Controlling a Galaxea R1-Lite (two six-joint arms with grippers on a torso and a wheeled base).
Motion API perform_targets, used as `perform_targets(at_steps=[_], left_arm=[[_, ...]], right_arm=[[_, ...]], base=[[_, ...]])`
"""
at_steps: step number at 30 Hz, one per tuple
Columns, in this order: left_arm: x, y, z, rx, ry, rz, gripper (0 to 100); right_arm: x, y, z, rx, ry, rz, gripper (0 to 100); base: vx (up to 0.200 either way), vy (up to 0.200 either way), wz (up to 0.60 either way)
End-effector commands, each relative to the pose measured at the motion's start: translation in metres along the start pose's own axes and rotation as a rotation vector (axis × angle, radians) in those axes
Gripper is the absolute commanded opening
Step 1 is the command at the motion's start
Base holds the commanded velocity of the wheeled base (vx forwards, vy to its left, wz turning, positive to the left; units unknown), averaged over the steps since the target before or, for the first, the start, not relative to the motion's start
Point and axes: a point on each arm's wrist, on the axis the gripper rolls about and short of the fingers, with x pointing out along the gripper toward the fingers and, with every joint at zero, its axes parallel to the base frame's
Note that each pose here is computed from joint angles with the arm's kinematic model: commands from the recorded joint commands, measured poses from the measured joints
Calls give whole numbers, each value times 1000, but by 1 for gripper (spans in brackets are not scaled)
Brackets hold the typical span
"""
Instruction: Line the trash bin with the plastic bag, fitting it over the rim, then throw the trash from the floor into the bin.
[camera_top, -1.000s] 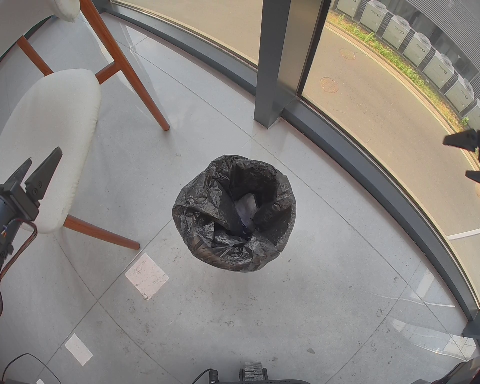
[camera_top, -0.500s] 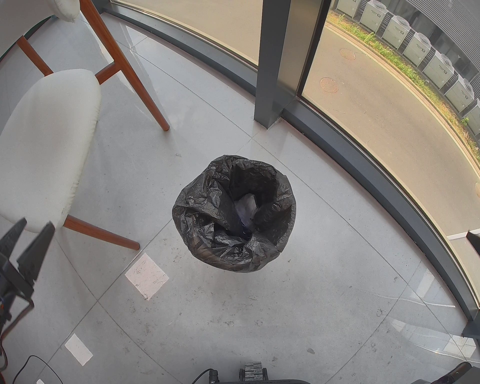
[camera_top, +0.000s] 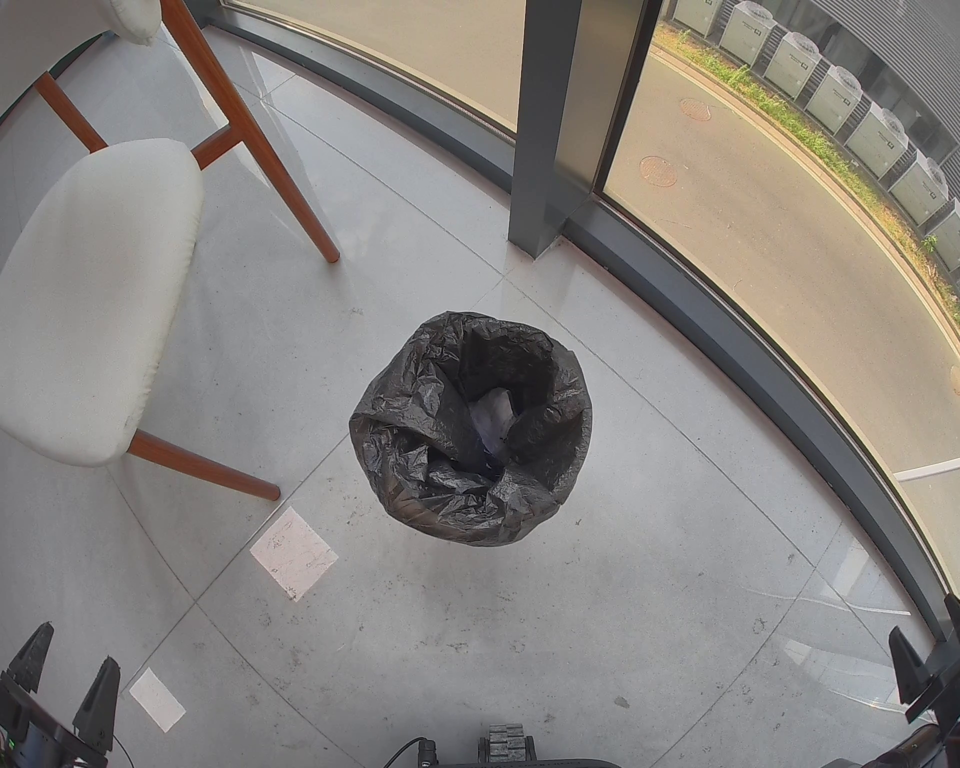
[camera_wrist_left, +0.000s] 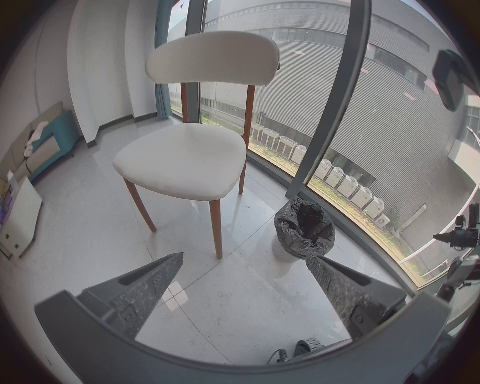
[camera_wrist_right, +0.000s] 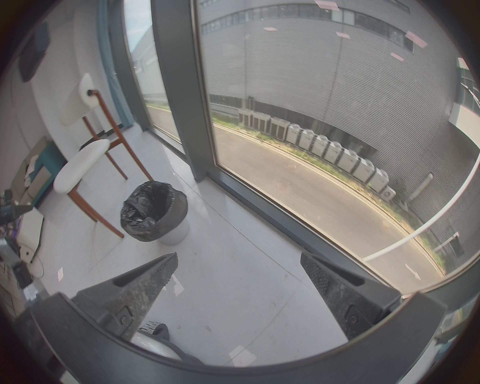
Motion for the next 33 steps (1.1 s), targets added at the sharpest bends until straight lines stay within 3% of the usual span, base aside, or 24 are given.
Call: perform_targets(at_steps=[1, 2, 7, 10, 12, 14, 21, 23, 33], left_arm=[[-10, -2, -17, 84, -31, -134, 100], [-10, -3, -17, 90, -24, -178, 100], [-10, -3, -17, 97, -25, -164, 100], [-10, 0, -17, 114, -32, -34, 100], [-9, 3, -16, 101, -45, 108, 100], [-9, 4, -17, 80, -55, 141, 100], [-8, 4, -19, 122, -51, 121, 100], [-8, 2, -23, 121, 5, 46, 100], [-8, 3, -23, 102, -10, 50, 100]], right_arm=[[-4, -1, -17, -46, -65, 75, 100], [-4, -2, -17, -35, -70, 51, 100], [-10, -1, -19, -18, -153, -23, 100], [-10, -2, -19, -17, -151, -44, 100], [-10, -2, -19, -17, -149, -44, 100], [-10, -2, -19, -16, -149, -46, 100], [-10, -2, -19, -17, -149, -44, 100], [-10, -2, -19, -17, -149, -44, 100], [-10, -2, -20, -17, -148, -38, 100]], base=[[0, 0, 0], [0, 0, 0], [0, 0, 0], [0, 0, 0], [0, 0, 0], [0, 0, 0], [0, 0, 0], [0, 0, 0], [0, 0, 0]])
